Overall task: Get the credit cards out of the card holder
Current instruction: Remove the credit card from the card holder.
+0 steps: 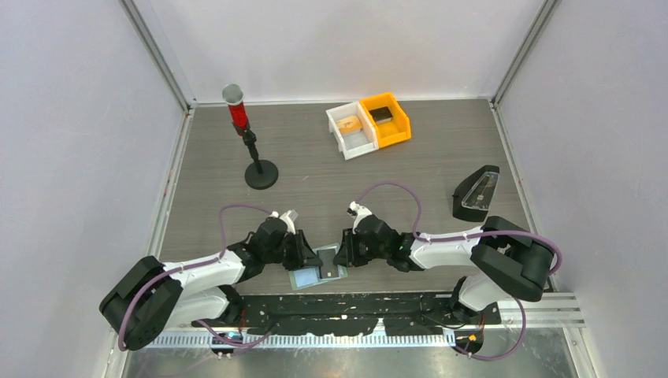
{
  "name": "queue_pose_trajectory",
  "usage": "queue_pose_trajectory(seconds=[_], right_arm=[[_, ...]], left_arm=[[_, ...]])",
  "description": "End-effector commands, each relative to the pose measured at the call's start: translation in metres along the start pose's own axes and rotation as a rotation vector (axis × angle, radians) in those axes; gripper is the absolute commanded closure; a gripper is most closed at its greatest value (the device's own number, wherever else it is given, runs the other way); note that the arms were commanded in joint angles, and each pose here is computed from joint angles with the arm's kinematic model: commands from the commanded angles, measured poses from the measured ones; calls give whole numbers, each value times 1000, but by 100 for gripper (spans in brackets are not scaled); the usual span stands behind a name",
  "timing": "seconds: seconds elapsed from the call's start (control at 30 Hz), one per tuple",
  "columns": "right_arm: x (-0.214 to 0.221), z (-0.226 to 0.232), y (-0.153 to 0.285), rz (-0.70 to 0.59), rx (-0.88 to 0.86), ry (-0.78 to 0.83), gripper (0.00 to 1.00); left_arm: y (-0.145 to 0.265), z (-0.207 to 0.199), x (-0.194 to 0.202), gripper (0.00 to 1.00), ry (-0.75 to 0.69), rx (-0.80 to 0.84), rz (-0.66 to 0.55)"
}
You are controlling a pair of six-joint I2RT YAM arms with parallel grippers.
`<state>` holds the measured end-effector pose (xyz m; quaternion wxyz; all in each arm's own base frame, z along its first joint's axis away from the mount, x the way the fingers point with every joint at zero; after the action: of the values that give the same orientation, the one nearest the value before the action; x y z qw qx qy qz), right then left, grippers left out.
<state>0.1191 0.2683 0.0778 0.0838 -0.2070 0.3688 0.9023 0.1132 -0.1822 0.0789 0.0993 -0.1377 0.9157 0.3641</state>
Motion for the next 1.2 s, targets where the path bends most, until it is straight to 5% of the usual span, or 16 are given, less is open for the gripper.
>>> queue_pose_trajectory(seconds=[0.0, 0.2, 0.43, 0.73, 0.9, 1.0, 1.17], right_arm=[[5, -7, -4, 18, 19, 0, 72], [4, -5, -3, 14, 12, -2, 72], [2, -3, -9, 27, 29, -4, 73], [8, -16, -8, 10, 72, -29, 76], [5, -17, -2, 3, 108, -12, 76], [0, -13, 1, -15, 118, 4, 76], [-4, -13, 4, -27, 141, -3, 77]], left_arm=[[0, -17, -7, 76, -21, 119, -26], [1, -17, -7, 74, -16, 124, -31], [5, -18, -5, 92, -7, 137, -37], [13, -19, -3, 100, -57, 157, -39], [16, -29, -5, 100, -75, 176, 5], [16, -30, -8, 90, -77, 168, -3], [11, -32, -9, 100, -74, 160, 26]])
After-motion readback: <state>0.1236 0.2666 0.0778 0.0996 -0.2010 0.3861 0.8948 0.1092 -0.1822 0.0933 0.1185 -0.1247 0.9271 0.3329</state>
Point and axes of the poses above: each gripper's point midway between its finger pads, its own y axis back along the fingers, its own z axis along the line the jaws close on, x = y × z, the point moved 8 cm from there along y, back along the fingers, and after that the axes turned 4 degrees about -y, right-handed, at the moved point
